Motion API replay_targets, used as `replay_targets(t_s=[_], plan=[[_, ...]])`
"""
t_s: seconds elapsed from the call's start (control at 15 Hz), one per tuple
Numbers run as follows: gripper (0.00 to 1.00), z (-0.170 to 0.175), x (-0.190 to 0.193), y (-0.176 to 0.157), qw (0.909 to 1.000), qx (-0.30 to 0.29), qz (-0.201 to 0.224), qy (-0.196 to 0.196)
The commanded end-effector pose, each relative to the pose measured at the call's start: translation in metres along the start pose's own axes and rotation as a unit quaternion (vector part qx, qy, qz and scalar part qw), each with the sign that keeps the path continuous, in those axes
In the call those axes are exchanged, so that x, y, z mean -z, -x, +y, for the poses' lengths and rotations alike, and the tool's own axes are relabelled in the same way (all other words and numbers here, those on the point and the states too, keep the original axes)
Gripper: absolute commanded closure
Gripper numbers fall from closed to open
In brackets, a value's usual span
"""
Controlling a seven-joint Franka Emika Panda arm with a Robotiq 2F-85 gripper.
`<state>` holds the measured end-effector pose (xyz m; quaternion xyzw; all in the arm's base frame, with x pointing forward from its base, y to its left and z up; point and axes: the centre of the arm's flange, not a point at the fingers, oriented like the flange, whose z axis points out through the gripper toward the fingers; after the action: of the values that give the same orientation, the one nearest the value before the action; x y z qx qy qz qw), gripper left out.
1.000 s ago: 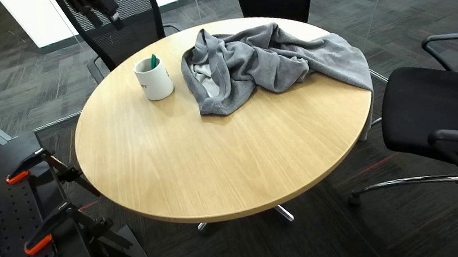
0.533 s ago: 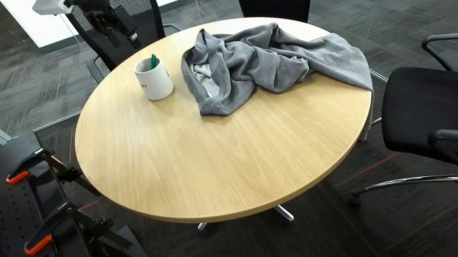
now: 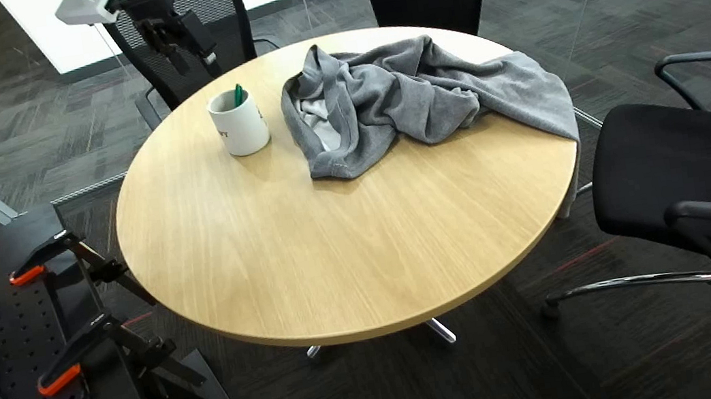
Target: Pick up the pen from the cup and put it on the table
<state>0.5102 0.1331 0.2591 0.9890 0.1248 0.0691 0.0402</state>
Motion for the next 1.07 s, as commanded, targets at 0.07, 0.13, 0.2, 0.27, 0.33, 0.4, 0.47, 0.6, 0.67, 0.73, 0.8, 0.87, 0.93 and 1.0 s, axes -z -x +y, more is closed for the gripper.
replay_targets(t_s=[0.07,0.13,0.2,0.27,0.33,0.4,0.47,0.6,0.67,0.73,0.8,0.87,0.93,1.0], plan=[[0.0,-0.004,-0.002,-0.001,0.9999,0.013,0.006,-0.001],[0.0,-0.005,-0.003,0.0,0.9998,0.015,0.009,0.001],[0.0,-0.006,-0.004,-0.001,0.9998,0.018,0.01,0.0],[0.0,-0.008,-0.005,-0.001,0.9997,0.02,0.009,0.0],[0.0,-0.01,-0.008,-0.001,0.9997,0.024,0.01,0.0],[0.08,-0.012,-0.009,-0.001,0.9996,0.026,0.011,0.0],[0.17,-0.014,-0.011,-0.001,0.9995,0.029,0.012,-0.001],[0.33,-0.017,-0.017,-0.002,0.9993,0.035,0.013,-0.002],[0.39,-0.019,-0.02,-0.003,0.9991,0.038,0.016,-0.002],[0.41,-0.02,-0.024,-0.005,0.9989,0.042,0.02,-0.002],[0.42,-0.021,-0.027,-0.006,0.9987,0.045,0.023,-0.002],[0.38,-0.021,-0.032,-0.008,0.9984,0.05,0.028,-0.003],[0.36,-0.021,-0.035,-0.009,0.998,0.053,0.033,-0.003],[0.35,-0.02,-0.04,-0.01,0.9977,0.056,0.039,-0.004]])
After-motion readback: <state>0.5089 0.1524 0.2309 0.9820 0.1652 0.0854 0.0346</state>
